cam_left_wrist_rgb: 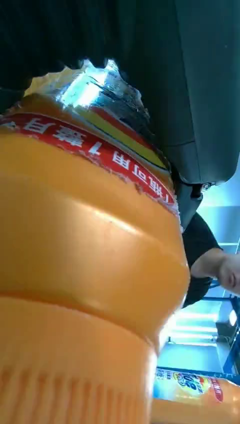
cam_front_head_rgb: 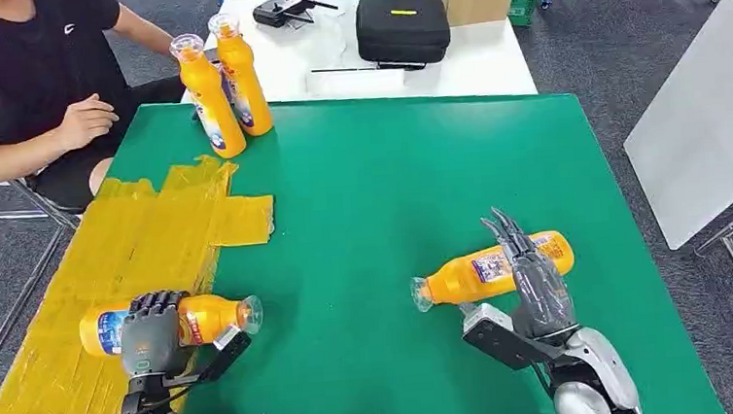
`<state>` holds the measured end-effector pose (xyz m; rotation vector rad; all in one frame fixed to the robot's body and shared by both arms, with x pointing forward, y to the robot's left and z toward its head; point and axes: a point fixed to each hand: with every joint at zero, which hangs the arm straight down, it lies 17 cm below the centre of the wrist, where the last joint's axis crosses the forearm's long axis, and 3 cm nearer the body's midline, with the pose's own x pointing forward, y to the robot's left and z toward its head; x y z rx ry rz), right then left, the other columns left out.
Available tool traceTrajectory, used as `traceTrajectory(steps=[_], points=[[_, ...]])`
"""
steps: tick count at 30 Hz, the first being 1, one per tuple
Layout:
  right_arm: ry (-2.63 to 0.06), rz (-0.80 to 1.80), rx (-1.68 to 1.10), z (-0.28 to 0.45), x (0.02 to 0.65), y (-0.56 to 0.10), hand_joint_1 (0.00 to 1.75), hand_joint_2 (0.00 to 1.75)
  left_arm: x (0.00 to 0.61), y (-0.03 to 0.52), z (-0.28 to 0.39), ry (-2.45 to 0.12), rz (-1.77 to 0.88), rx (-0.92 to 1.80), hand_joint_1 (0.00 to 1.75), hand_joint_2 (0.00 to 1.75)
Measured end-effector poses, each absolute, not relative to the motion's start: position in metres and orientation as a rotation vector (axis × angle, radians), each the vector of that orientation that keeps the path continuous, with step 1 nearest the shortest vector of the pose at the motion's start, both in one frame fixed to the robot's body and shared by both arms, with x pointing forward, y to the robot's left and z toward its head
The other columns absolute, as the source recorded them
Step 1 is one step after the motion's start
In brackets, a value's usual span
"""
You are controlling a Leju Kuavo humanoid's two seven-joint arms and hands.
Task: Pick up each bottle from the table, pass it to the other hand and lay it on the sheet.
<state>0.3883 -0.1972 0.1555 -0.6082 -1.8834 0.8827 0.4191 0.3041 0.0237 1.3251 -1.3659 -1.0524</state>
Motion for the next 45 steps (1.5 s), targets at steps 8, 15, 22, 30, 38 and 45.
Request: traceTrajectory(steps=[8, 15, 22, 30, 38, 45], points=[[-1.855, 0.907, -0.626, 0.149, 0.394, -0.202, 0.0, 1.75, 0.437, 0.316, 0.014, -1.252, -1.056, 1.348, 0.0, 1.75], [-1.835, 0.918, -0.649, 0.148, 0.404, -0.206, 0.0, 1.75, 0.448, 0.311, 0.008, -1.223, -1.114, 1.333, 0.0, 1.75], [-1.822, 0.927, -0.659, 0.144, 0.408, -0.209, 0.0, 1.75, 0.45, 0.302, 0.006, -1.264, -1.151, 1.285, 0.0, 1.75], [-1.785, 0.928, -0.7, 0.142, 0.423, -0.228, 0.0, 1.75, 0.449, 0.283, -0.001, -1.336, -1.207, 1.101, 0.0, 0.0], [-1.773, 0.928, -0.709, 0.141, 0.432, -0.233, 0.0, 1.75, 0.447, 0.284, -0.009, -1.329, -1.245, 1.05, 0.0, 0.0], [-1.773, 0.931, -0.712, 0.142, 0.438, -0.234, 0.0, 1.75, 0.444, 0.287, -0.015, -1.306, -1.277, 1.048, 0.0, 0.0]])
